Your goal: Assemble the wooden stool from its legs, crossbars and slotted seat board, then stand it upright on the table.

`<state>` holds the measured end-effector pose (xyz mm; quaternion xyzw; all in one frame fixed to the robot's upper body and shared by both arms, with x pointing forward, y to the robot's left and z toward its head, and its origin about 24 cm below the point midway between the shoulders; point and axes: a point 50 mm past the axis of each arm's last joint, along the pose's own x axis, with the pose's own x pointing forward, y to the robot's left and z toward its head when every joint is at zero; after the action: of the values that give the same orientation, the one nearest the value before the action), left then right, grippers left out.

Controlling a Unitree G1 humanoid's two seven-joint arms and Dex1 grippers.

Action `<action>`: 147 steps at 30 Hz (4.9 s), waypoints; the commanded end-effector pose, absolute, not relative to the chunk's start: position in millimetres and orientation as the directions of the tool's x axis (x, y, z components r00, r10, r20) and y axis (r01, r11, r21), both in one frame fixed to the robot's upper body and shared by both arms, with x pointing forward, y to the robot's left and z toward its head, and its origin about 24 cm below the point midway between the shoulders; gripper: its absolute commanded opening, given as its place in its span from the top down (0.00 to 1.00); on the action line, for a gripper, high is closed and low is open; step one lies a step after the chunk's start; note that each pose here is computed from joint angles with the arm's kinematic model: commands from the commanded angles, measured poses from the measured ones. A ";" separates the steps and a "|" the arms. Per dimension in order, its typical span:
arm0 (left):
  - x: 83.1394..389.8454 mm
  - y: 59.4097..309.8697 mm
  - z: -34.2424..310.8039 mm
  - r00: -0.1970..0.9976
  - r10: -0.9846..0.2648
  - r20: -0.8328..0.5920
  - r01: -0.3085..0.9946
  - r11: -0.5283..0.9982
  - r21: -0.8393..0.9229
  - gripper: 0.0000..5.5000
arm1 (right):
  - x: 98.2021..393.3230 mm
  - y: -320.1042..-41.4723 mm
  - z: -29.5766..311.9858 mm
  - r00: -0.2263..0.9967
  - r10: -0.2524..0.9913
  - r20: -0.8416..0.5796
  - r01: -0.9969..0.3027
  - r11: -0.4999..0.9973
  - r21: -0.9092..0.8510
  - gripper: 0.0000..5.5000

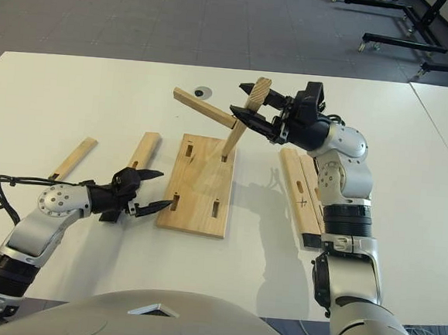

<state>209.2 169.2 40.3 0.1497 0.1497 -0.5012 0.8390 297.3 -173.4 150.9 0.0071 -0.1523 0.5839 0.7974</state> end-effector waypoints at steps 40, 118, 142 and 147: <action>217.1 169.4 26.6 0.487 -0.772 -0.409 0.867 0.484 0.119 0.30 | 339.1 -192.5 124.6 0.337 0.940 -0.048 -0.937 0.340 0.083 0.36; 182.7 197.3 40.5 0.995 -0.026 -0.095 0.048 0.970 0.238 0.30 | 205.0 -254.2 21.2 0.822 0.239 -0.517 -0.453 0.824 -0.339 0.04; 193.5 194.0 37.9 0.995 -0.060 -0.081 0.077 0.970 0.229 0.30 | 265.6 -243.7 97.0 0.949 0.291 -0.126 -0.314 0.914 -0.257 0.04; 191.0 195.4 38.0 0.995 -0.052 -0.082 0.069 0.972 0.226 0.30 | 250.0 -258.5 79.0 0.949 0.206 -0.237 -0.262 0.935 -0.239 0.04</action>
<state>192.9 194.2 39.2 0.1168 0.0356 -0.0347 0.9919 257.1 -250.2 85.5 -0.1342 0.0728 0.1384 0.9785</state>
